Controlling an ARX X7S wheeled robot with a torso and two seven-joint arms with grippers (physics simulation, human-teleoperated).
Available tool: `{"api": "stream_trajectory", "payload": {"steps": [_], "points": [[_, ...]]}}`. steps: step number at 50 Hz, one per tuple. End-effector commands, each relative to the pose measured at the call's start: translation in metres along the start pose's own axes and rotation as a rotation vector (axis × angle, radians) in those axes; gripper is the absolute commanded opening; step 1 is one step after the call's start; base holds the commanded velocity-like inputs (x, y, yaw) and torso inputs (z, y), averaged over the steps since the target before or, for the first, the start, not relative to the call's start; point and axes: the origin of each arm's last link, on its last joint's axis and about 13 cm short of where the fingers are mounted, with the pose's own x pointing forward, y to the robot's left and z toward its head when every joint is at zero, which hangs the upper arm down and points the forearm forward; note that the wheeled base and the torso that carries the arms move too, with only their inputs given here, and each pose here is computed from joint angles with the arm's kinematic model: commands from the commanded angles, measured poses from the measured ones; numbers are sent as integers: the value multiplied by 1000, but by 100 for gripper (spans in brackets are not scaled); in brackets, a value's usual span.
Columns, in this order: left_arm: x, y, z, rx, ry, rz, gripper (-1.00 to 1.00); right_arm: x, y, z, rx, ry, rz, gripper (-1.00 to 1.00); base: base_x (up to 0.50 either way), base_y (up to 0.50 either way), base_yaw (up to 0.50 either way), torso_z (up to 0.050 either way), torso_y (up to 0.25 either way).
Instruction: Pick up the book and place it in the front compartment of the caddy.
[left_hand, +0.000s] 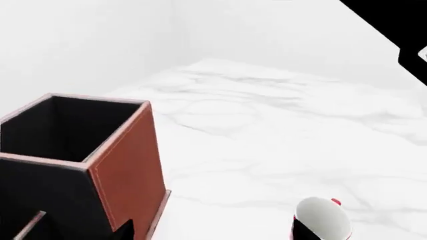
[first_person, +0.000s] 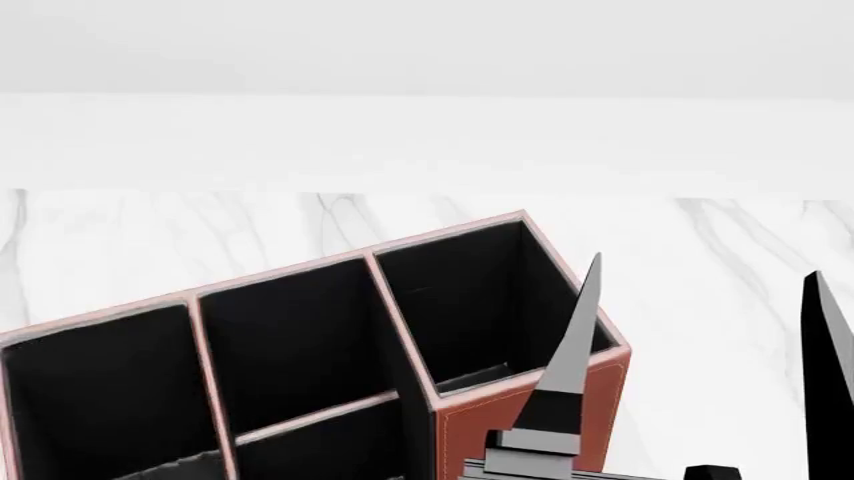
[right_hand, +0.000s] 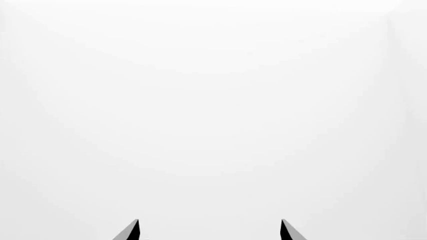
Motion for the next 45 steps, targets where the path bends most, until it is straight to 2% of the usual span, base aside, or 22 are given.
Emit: {"api": "stream_trajectory", "payload": {"steps": [1, 11, 24, 39, 45], "points": [[6, 0, -2, 20, 157, -67, 100, 0, 0, 0, 5, 0, -1, 100, 0, 0, 0, 0, 0], [11, 3, -2, 62, 283, -100, 100, 0, 0, -1, 4, 3, -1, 100, 0, 0, 0, 0, 0], [19, 12, -4, 122, 416, -82, 100, 0, 0, -1, 3, 4, 1, 100, 0, 0, 0, 0, 0], [22, 15, -7, 175, 516, -75, 100, 0, 0, 0, 3, 0, 1, 100, 0, 0, 0, 0, 0], [27, 17, -19, 191, 579, -81, 100, 0, 1, -1, 4, 0, 3, 100, 0, 0, 0, 0, 0]]}}
